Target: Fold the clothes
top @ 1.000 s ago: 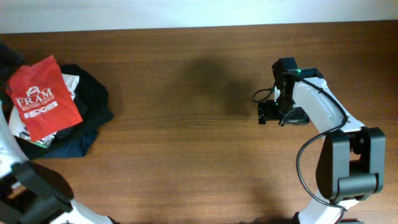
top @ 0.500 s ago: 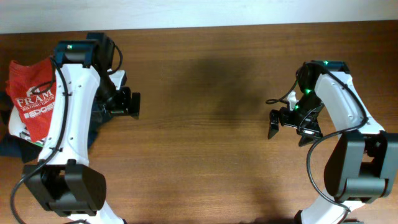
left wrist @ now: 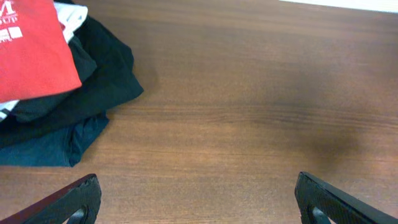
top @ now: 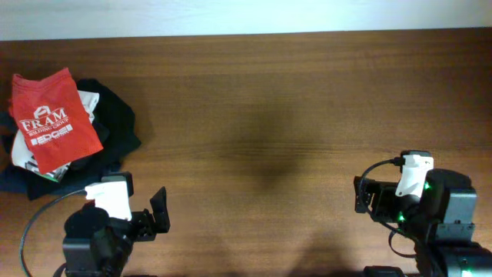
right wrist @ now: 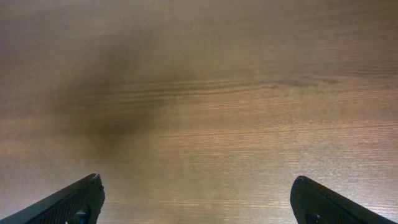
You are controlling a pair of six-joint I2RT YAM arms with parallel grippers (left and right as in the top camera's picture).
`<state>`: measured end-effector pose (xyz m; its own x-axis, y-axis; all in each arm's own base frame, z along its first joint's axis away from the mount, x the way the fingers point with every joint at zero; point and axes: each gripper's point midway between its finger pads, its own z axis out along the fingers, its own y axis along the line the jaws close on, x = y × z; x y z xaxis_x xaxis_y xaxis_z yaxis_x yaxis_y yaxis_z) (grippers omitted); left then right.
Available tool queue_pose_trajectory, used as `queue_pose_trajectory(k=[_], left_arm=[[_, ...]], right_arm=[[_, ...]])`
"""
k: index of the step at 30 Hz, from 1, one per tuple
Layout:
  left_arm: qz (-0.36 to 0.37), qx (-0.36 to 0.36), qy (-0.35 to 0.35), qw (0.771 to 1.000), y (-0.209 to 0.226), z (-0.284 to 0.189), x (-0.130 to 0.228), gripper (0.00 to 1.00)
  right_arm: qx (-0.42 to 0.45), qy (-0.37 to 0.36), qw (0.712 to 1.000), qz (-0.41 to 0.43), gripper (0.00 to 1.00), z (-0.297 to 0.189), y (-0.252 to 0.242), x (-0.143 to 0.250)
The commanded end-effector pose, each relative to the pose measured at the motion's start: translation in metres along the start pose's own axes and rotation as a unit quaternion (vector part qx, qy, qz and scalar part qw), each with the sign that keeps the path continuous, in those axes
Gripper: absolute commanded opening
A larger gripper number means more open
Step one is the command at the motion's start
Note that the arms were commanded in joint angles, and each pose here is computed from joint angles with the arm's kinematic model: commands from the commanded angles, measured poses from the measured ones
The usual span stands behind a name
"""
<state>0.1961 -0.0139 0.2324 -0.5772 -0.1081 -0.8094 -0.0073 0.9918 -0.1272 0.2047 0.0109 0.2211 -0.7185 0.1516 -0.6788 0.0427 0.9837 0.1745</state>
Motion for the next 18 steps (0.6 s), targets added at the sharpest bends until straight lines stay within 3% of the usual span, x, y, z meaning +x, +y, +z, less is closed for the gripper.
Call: queue_pose_trajectory(k=[1,7,9,12,18], left_arm=[[-0.007,-0.005,0.017,1.000,0.003,0.002,0.010,0.99],[-0.007,-0.005,0.017,1.000,0.003,0.002,0.010,0.99],[-0.007,-0.005,0.017,1.000,0.003,0.002,0.010,0.99],[-0.007,-0.005,0.017,1.000,0.003,0.002,0.010,0.99],[-0.007,-0.005,0.017,1.000,0.003,0.002,0.010,0.99]], right_arm=[[0.010,0.006,1.000,0.003,0.99,0.004,-0.004,0.001],[0.009,0.017,1.000,0.001,0.99,0.008,-0.003,0.003],[0.005,-0.014,1.000,-0.003,0.99,-0.005,-0.001,0.000],[0.008,-0.123,0.992,-0.028,0.99,-0.018,-0.003,-0.004],[-0.032,-0.356,0.932,-0.062,0.99,0.017,0.002,-0.013]])
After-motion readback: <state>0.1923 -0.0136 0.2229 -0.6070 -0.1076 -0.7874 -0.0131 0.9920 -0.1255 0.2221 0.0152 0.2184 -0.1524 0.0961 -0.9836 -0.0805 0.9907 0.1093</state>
